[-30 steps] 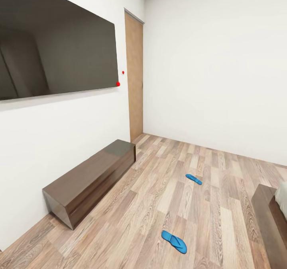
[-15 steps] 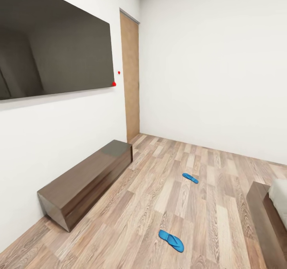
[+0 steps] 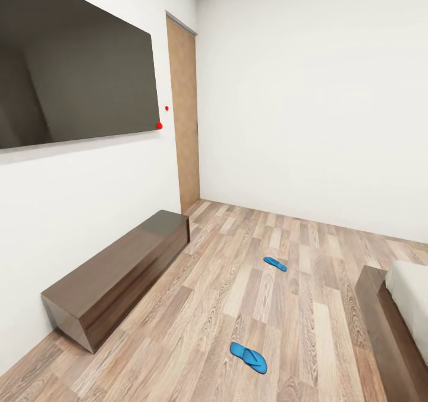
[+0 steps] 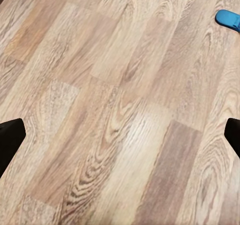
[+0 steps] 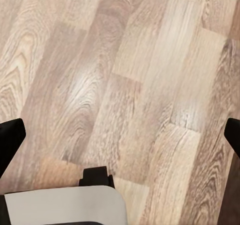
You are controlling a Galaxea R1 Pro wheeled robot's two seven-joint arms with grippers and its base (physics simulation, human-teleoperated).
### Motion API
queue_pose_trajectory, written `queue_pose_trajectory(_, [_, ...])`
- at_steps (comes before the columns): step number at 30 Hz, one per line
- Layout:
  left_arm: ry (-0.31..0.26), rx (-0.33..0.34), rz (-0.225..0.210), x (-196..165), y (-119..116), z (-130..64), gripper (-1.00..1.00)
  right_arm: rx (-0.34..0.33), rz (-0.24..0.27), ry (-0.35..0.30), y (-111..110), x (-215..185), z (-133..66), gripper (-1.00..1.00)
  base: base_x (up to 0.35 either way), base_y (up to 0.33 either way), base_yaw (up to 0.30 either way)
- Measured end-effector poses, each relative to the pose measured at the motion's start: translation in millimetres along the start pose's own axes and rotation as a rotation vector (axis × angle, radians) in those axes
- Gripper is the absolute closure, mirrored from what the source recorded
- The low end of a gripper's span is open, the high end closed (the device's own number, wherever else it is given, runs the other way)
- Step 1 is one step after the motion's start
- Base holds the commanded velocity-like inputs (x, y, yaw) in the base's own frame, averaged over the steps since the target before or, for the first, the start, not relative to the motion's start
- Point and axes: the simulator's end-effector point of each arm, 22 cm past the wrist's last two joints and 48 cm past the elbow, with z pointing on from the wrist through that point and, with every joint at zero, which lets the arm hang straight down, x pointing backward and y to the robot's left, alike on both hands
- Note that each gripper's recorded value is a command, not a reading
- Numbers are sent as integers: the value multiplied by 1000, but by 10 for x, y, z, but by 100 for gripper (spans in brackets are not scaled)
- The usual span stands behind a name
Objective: In the bedroom, move the book from the bed onto either nightstand, and place the two sandals side by side next to the bed.
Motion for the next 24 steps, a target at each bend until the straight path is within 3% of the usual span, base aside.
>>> queue_pose_trajectory(8, [1, 0, 0, 1, 0, 0, -100, 0, 0, 1, 2, 6, -2, -100, 5, -5, -2])
queue_pose_trajectory(17, [1, 0, 0, 3, 0, -1, -100, -2, -1, 0, 16, 1, -3, -100, 159, -147, 0])
queue_pose_trajectory(24, [1, 0, 0, 1, 0, 0, -100, -1, 0, 0, 14, 0, -1, -100, 30, -28, 0])
